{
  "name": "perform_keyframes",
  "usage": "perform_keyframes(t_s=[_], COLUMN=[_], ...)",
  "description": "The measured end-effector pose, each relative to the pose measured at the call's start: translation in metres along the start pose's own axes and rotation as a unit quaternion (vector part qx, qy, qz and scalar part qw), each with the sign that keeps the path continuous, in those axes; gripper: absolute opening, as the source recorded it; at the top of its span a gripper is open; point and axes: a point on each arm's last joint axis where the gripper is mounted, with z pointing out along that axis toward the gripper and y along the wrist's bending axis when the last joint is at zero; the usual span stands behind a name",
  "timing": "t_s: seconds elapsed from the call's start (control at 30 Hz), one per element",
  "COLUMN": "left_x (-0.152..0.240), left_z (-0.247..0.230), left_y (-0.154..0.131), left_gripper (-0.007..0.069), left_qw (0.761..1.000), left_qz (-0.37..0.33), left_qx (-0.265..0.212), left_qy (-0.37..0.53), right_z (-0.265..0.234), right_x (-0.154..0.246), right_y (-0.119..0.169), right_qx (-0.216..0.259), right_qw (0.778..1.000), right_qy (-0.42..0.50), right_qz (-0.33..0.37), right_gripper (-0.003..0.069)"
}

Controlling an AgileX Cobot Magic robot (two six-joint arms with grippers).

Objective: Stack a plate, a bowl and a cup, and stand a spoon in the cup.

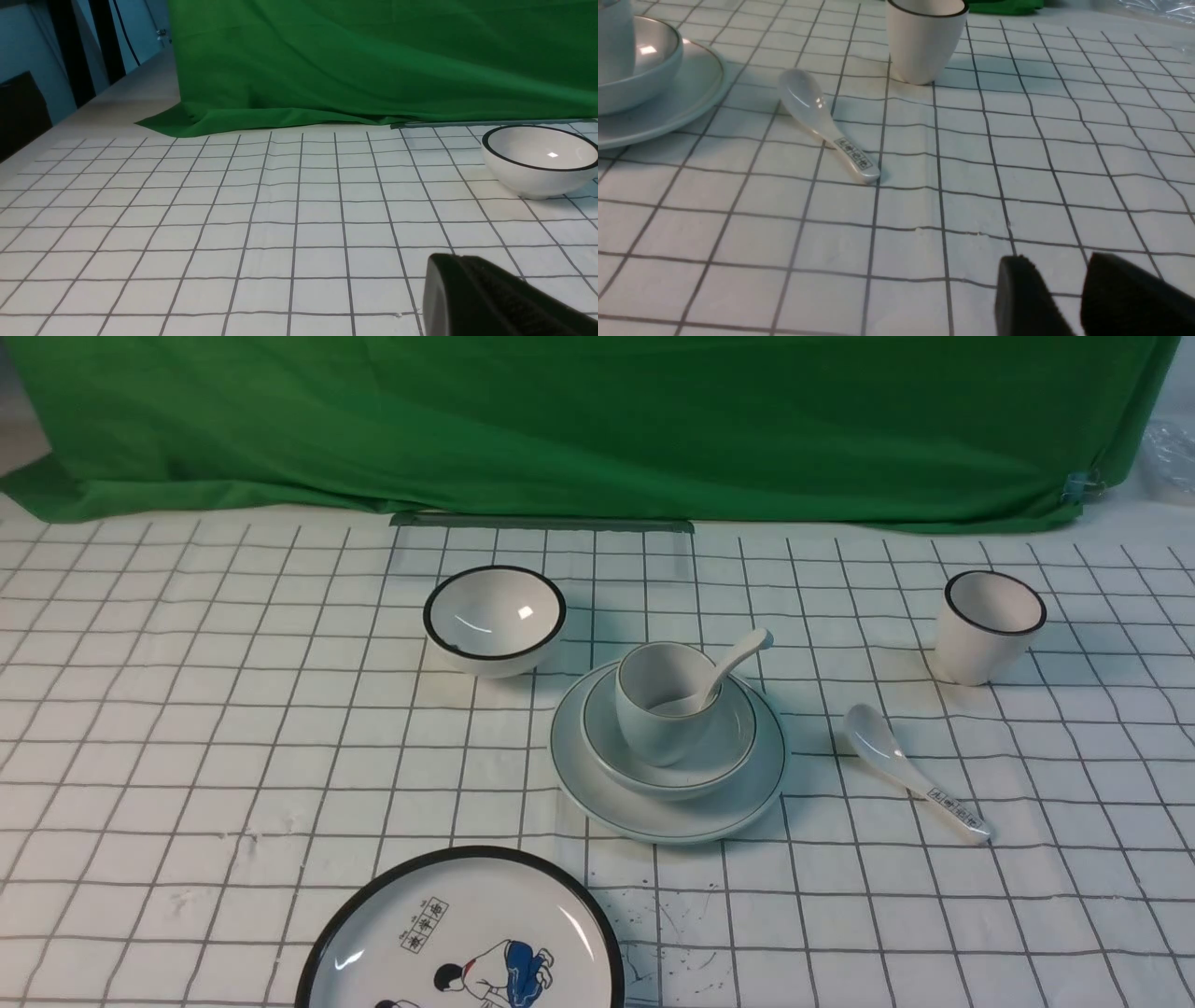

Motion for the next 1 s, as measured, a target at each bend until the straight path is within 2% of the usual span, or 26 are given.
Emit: perform_keyframes(t_s=[1.0], left_x=[0.0000], left_z=[0.0000], left_y=[0.0000], left_gripper=[0.0006], left_qw=[1.000], left_qz=[0.008], left_qx=[0.000], left_qy=[0.000], right_z=[0.0000], right_x=[0.0000], right_y=[0.0000], right_qx=[0.000], right_qw=[1.000], right_qy=[0.000], right_qz=[0.001], right_gripper=[0.0238])
